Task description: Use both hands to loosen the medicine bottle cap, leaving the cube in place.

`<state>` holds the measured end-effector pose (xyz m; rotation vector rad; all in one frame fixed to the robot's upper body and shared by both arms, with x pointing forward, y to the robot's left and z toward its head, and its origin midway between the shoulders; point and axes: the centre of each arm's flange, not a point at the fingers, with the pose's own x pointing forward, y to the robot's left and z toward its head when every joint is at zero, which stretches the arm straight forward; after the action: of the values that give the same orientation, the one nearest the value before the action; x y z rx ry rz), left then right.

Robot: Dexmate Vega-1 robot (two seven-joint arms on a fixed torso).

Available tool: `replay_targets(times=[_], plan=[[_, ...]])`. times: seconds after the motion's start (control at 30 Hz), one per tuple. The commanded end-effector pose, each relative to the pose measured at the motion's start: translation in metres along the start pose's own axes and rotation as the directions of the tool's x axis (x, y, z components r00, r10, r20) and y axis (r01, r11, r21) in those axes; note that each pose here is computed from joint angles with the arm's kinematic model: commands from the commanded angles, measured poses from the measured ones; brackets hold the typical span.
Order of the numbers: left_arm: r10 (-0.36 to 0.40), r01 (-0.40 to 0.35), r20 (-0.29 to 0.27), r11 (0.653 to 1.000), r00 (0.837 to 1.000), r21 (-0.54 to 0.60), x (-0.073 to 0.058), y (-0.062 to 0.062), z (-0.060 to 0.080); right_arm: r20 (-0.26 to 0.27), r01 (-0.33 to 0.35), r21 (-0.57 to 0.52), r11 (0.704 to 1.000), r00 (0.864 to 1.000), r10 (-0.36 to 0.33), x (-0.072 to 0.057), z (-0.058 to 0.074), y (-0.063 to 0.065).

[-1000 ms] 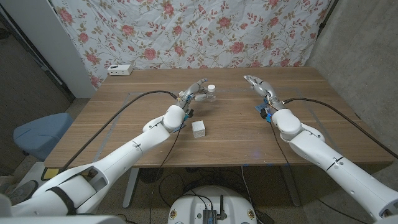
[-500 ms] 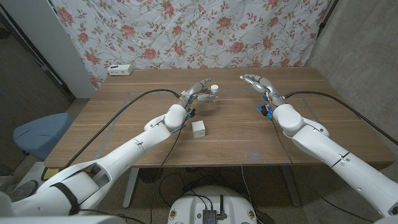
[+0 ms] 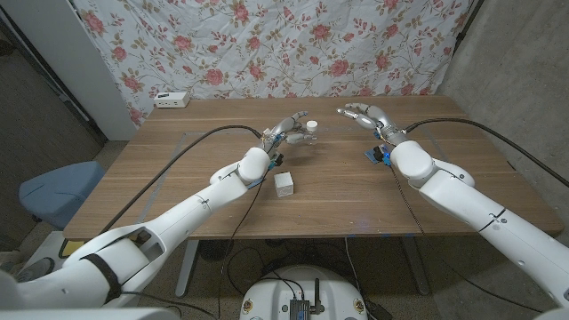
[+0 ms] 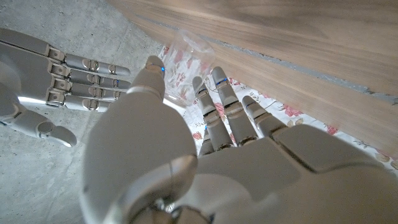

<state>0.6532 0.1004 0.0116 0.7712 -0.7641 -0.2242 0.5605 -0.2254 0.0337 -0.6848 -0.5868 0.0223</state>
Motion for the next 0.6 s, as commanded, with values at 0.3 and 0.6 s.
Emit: replay_targets(times=[0.3, 0.6], plan=[[-0.033, 0.032, 0.044, 0.999, 0.999, 0.011, 0.009, -0.003, 0.006, -0.006, -0.034, -0.161, 0.986, 0.999, 0.033, 0.005, 0.021, -0.006], [-0.039, 0.038, 0.057, 0.999, 0.998, 0.017, 0.011, -0.004, 0.008, -0.024, -0.076, -0.235, 0.969, 0.997, 0.073, 0.011, 0.032, -0.007]])
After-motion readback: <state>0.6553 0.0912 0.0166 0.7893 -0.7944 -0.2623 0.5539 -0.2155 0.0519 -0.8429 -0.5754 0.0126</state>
